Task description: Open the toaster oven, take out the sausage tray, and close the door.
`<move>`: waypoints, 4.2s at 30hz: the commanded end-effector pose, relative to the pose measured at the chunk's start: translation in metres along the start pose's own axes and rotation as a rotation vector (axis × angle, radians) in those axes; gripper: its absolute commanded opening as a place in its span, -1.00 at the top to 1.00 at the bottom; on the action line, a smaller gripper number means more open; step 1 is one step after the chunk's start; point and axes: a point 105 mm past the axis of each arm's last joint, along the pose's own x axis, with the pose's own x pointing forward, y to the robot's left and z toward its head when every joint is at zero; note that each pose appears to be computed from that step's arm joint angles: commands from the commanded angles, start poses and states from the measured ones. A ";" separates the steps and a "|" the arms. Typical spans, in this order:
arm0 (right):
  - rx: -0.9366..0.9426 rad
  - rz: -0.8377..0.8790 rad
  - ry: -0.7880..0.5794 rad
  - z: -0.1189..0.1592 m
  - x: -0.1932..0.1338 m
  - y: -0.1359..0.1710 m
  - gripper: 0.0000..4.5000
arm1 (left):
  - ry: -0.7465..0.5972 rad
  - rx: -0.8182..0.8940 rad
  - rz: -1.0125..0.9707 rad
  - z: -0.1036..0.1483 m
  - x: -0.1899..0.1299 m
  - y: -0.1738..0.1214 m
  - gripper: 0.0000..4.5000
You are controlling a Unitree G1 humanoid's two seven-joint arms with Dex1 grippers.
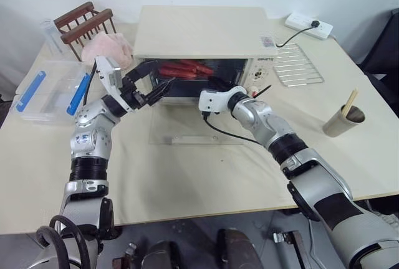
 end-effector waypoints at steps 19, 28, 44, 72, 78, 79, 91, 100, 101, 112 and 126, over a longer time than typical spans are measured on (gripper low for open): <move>0.060 0.011 -0.267 0.061 -0.038 -0.028 0.99 | -0.068 -0.052 0.028 0.017 0.020 0.008 -1.00; 0.087 0.046 -0.260 0.066 -0.065 -0.022 0.99 | -0.048 -0.079 0.011 0.013 0.021 0.005 -1.00; 0.105 0.116 -0.257 0.060 -0.118 -0.003 0.99 | -0.006 -0.131 -0.037 0.007 0.001 0.002 -1.00; -0.040 0.147 -0.463 0.062 -0.154 -0.002 0.99 | 0.472 -0.925 0.106 -0.021 -0.071 -0.020 -1.00; -0.036 0.145 -0.490 0.064 -0.155 -0.003 0.99 | 0.493 -1.110 0.106 -0.021 -0.070 -0.030 -1.00; -0.036 0.146 -0.492 0.064 -0.154 -0.003 0.99 | 0.496 -1.126 0.104 -0.022 -0.070 -0.031 -1.00; -0.027 0.181 -0.537 0.070 -0.157 0.000 1.00 | 0.446 -1.281 0.118 -0.029 -0.070 -0.031 0.17; 0.049 0.230 -0.548 0.065 -0.158 -0.003 1.00 | 0.454 -1.421 0.015 -0.029 -0.079 -0.052 0.96; 0.083 0.227 -0.537 0.062 -0.157 -0.006 1.00 | 0.453 -1.445 0.012 -0.030 -0.080 -0.054 0.96; 0.187 0.236 -0.517 0.057 -0.159 -0.012 -0.39 | 0.397 -1.488 0.120 -0.048 -0.097 -0.070 1.00; 0.392 0.230 -0.361 0.010 -0.176 -0.019 -1.00 | 0.308 -1.444 0.179 -0.046 -0.107 -0.072 1.00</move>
